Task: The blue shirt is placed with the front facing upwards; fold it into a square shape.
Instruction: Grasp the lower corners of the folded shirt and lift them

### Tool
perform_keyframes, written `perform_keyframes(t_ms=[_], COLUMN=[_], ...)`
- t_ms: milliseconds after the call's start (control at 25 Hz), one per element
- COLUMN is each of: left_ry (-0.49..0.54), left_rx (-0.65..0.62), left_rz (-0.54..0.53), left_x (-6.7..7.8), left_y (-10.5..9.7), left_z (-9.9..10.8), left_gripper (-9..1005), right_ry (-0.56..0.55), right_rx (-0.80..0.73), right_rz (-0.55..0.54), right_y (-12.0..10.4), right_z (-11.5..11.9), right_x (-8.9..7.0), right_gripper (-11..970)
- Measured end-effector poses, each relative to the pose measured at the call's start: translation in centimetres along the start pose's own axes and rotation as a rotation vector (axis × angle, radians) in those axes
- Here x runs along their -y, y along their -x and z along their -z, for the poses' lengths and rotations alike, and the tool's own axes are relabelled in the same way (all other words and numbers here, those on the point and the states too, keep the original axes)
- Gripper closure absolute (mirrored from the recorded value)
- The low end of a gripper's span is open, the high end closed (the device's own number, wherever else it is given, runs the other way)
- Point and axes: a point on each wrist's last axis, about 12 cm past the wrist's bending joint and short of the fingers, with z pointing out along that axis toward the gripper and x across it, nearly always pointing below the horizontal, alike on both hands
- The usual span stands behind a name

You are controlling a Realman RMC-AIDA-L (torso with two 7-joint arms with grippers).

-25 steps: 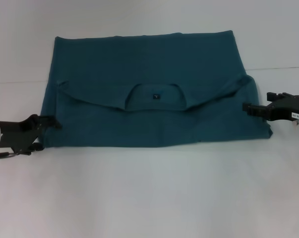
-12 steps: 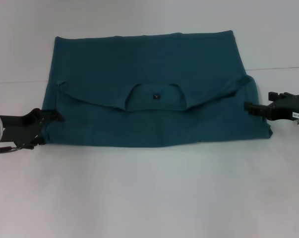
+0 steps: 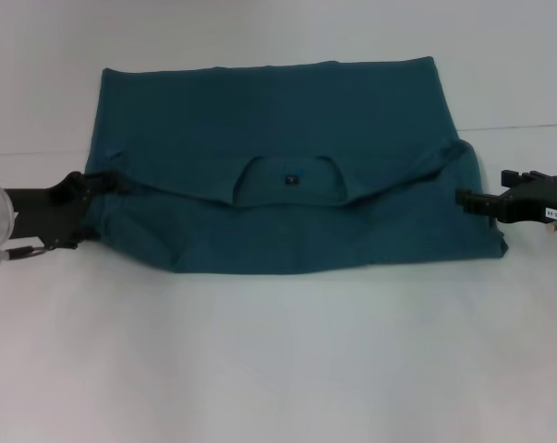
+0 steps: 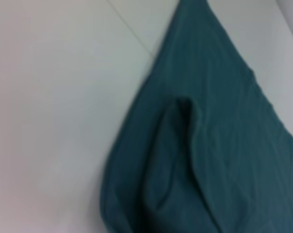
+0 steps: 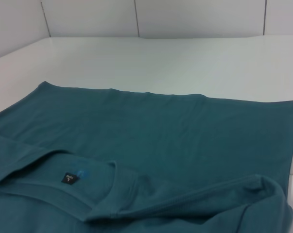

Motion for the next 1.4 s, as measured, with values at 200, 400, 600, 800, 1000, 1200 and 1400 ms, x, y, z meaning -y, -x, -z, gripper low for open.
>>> perform_keyframes(t_ms=[200, 400, 600, 800, 1000, 1200, 1400], left_ry=[-0.012, -0.02, -0.043, -0.056, -0.058, -0.047, -0.034], left_rx=[0.015, 0.043, 0.066, 0.102, 0.121, 0.079, 0.021], left_rz=[-0.013, -0.033, -0.048, -0.061, -0.073, -0.068, -0.071], left_x=[0.8, 1.9, 3.0, 3.4, 3.3, 1.9, 0.6], left_y=[0.0, 0.3, 0.8, 1.3, 1.7, 1.9, 2.1], left_z=[-0.5, -0.9, -1.0, -1.0, -0.6, 0.5, 2.2], left_gripper=[121, 120, 120, 120, 120, 120, 121], right_ry=[-0.001, -0.001, -0.002, -0.009, -0.007, -0.006, -0.009], right_rx=[-0.001, -0.001, -0.002, -0.003, -0.006, -0.009, -0.01], right_rz=[0.002, 0.012, 0.013, 0.016, 0.014, 0.014, 0.015], right_y=[0.0, 0.0, 0.1, 0.1, 0.1, 0.0, 0.0], right_z=[0.0, -0.2, -0.3, -0.4, -0.5, -0.6, -0.6], right_x=[0.0, -0.1, -0.1, -0.1, -0.2, -0.2, -0.2], right_gripper=[45, 45, 46, 46, 47, 47, 48])
